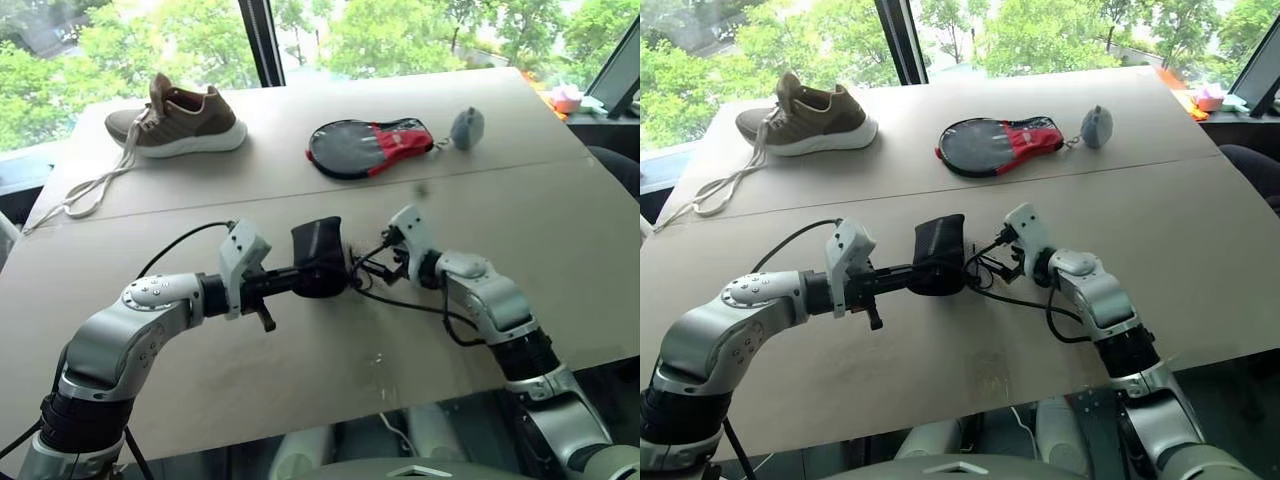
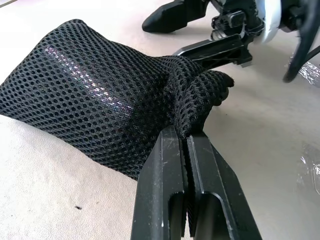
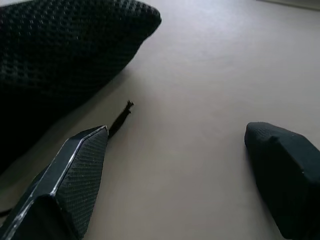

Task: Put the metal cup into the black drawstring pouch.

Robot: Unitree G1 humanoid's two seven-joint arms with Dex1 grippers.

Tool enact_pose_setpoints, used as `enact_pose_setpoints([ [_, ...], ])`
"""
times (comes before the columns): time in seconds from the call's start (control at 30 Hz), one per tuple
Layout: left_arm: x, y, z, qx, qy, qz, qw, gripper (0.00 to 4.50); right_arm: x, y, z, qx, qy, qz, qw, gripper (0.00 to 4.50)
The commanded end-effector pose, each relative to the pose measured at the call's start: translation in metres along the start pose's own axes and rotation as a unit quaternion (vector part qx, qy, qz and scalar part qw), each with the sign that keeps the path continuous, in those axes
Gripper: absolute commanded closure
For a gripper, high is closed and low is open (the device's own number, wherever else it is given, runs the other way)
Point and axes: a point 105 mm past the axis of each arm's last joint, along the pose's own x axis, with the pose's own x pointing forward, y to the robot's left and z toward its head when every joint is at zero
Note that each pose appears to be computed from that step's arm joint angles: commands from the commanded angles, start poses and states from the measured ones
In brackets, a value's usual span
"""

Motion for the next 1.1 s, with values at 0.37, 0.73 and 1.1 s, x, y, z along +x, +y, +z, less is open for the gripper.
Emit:
enact_pose_setpoints([
  [0.37, -0.002, 0.003, 0.007, 0.023, -0.009, 0.007, 1.0, 4.5, 0.017, 0.032, -0.015, -0.115, 0.046, 0.04, 0.991, 0.06],
  [0.73, -0.006, 0.01, -0.002, 0.024, 0.002, 0.025, 0.999, 4.5, -0.01, -0.02, -0.018, -0.109, 0.034, -0.089, 0.989, 2.68],
  [1.1, 0.0, 0.012, 0.0, 0.03, -0.004, 0.026, 0.999, 4.5, -0.034, -0.045, -0.017, -0.055, 0.012, -0.161, 0.985, 4.47],
])
